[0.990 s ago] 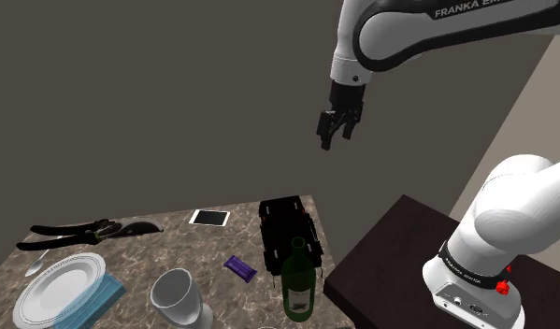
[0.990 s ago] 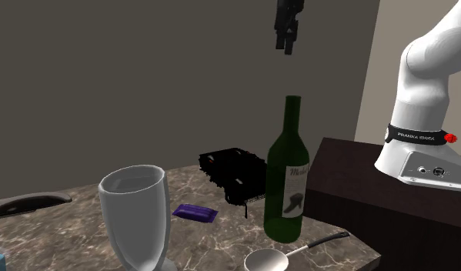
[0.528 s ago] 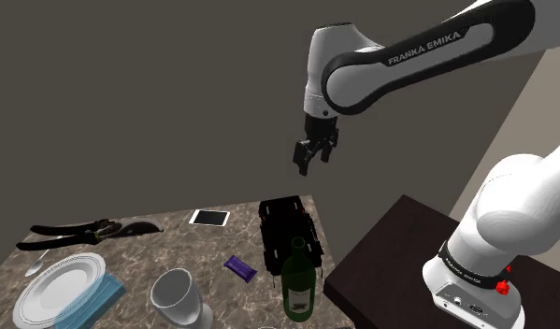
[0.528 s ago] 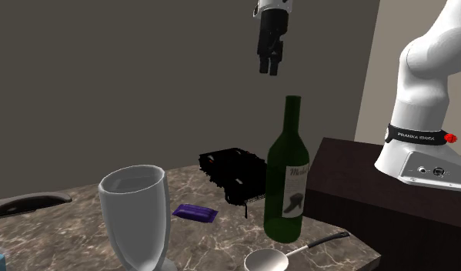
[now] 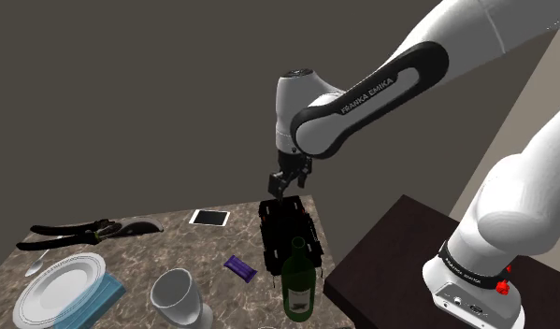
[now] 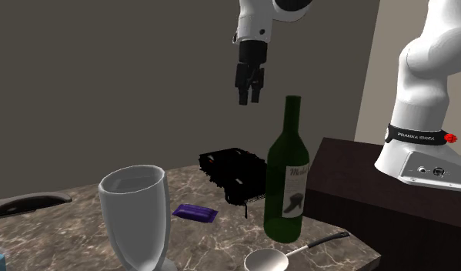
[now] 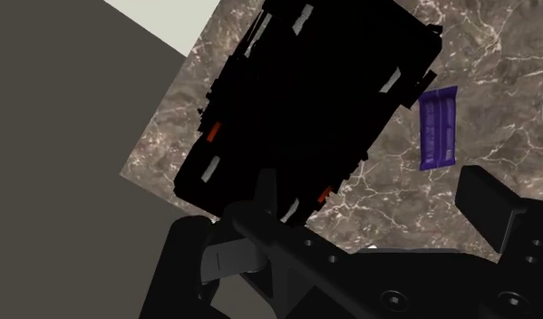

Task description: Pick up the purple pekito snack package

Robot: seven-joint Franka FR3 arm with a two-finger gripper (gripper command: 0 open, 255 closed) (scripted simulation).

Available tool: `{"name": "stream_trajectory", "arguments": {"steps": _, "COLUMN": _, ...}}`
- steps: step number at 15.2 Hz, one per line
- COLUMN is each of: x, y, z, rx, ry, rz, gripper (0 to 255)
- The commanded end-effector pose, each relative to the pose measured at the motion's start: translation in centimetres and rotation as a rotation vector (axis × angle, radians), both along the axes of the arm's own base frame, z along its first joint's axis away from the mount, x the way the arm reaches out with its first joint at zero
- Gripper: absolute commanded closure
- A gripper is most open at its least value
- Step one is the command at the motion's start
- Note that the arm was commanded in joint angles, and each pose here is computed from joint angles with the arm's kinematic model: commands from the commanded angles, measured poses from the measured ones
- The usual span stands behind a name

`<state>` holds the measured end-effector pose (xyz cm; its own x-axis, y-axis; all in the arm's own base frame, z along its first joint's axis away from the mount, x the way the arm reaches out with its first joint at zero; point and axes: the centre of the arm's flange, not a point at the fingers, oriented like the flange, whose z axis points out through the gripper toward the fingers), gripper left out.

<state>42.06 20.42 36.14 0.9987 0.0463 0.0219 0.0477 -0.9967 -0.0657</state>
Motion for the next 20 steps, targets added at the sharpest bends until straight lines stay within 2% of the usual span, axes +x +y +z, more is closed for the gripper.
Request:
{"name": "stream_trajectory", "arguments": {"steps": 1, "x": 0.8, "y": 1.8, "z": -2.0, "rx": -0.002, "ry": 0.001, "rz": 0.006, "gripper": 0}}
{"name": "stream_trajectory", "arguments": {"steps": 20, "x": 7.2, "y": 17.3, "z": -21.1, "rx": -0.032, "ry": 0.022, "rz": 0.068, "gripper": 0}}
